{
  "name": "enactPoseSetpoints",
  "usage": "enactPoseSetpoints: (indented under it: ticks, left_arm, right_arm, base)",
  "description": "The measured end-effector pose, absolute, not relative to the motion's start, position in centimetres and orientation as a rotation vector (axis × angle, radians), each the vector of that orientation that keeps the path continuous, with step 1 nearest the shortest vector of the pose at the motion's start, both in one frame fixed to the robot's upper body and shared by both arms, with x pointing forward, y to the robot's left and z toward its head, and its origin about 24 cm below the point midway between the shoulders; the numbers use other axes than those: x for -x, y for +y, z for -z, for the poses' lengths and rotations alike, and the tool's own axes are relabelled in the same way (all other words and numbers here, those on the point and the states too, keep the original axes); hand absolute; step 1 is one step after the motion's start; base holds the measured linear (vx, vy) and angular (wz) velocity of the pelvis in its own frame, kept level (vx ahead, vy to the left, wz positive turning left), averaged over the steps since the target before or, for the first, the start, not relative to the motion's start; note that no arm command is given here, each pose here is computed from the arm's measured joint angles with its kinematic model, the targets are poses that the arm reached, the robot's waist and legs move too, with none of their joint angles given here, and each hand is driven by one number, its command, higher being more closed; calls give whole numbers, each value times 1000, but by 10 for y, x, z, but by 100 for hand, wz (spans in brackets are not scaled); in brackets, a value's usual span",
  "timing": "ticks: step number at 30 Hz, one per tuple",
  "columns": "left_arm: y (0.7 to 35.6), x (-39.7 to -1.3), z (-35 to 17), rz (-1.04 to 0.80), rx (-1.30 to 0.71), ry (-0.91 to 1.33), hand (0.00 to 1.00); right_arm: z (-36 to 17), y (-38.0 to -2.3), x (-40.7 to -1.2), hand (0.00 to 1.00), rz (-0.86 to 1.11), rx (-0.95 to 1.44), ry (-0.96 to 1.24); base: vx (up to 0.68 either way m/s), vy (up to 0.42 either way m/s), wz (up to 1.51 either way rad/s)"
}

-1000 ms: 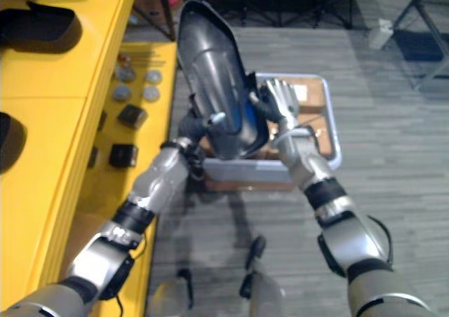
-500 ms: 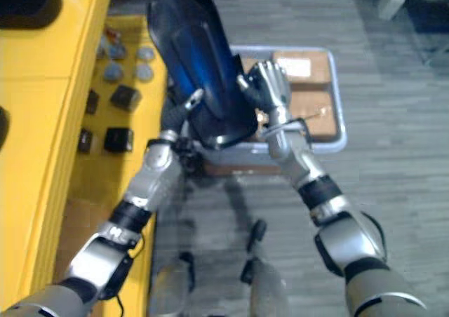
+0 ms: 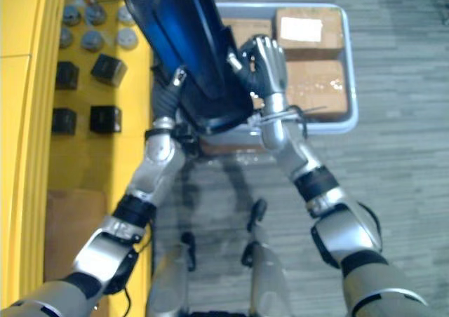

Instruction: Walk over and take plastic housings, then place them on the shelf

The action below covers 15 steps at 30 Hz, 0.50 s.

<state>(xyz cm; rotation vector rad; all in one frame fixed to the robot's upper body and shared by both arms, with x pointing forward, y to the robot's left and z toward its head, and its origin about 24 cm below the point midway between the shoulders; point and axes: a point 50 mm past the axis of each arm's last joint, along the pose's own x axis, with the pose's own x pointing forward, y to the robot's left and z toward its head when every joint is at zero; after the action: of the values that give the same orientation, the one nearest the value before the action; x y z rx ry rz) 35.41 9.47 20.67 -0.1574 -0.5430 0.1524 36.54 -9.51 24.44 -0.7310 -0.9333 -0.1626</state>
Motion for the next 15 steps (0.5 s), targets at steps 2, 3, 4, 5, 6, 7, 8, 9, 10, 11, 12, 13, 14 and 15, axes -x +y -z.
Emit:
enactPoseSetpoints:
  ticks: [2, 3, 4, 5, 6, 7, 8, 9, 10, 11, 12, 13, 14, 15]
  left_arm:
    - [95, -346, -218, -226, 107, -636, 100]
    - [95, -343, -220, -245, 92, -659, 100]
    - [96, -340, -223, -264, 76, -688, 100]
    - [97, -336, -226, -293, 61, -720, 100]
    - [100, -333, -227, -324, 51, -743, 100]
    - [101, -332, -228, -341, 56, -748, 100]
    - [103, -329, -228, -367, 82, -752, 100]
    - [104, -325, -228, -388, 99, -751, 100]
    - [105, -324, -226, -397, 98, -747, 100]
    - [108, -321, -222, -419, 93, -741, 100]
    - [112, -318, -215, -439, 97, -716, 100]
    - [115, -317, -211, -452, 98, -702, 100]
    - [122, -314, -204, -483, 102, -676, 100]
    - [125, -312, -201, -499, 105, -665, 100]
  right_arm:
    - [-246, -94, -362, 0, 156, 686, -944]
    - [-245, -95, -361, 0, 156, 668, -944]
    - [-244, -95, -359, 0, 154, 652, -947]
    - [-242, -96, -358, 0, 151, 633, -948]
    - [-240, -95, -356, 0, 144, 601, -943]
    - [-239, -94, -355, 0, 139, 579, -939]
    - [-235, -94, -354, 0, 129, 524, -915]
    - [-231, -94, -352, 0, 102, 456, -888]
    - [-228, -93, -349, 0, 87, 422, -879]
    - [-224, -94, -345, 0, 68, 341, -861]
    - [-220, -98, -340, 0, 67, 264, -848]
    - [-218, -101, -337, 0, 67, 232, -844]
    - [-218, -107, -331, 0, 62, 173, -846]
    - [-219, -110, -328, 0, 63, 144, -855]
  base:
    - [-34, 6, -2]
    - [-30, 25, 0]
    - [0, 0, 0]
    - [-33, 5, 0]
    - [0, 0, 0]
    - [0, 0, 0]
    - [0, 0, 0]
    - [0, 0, 0]
    - [0, 0, 0]
    - [0, 0, 0]
    - [39, 4, 2]
    - [43, 6, 2]
    - [43, 5, 1]
    - [44, 9, 0]
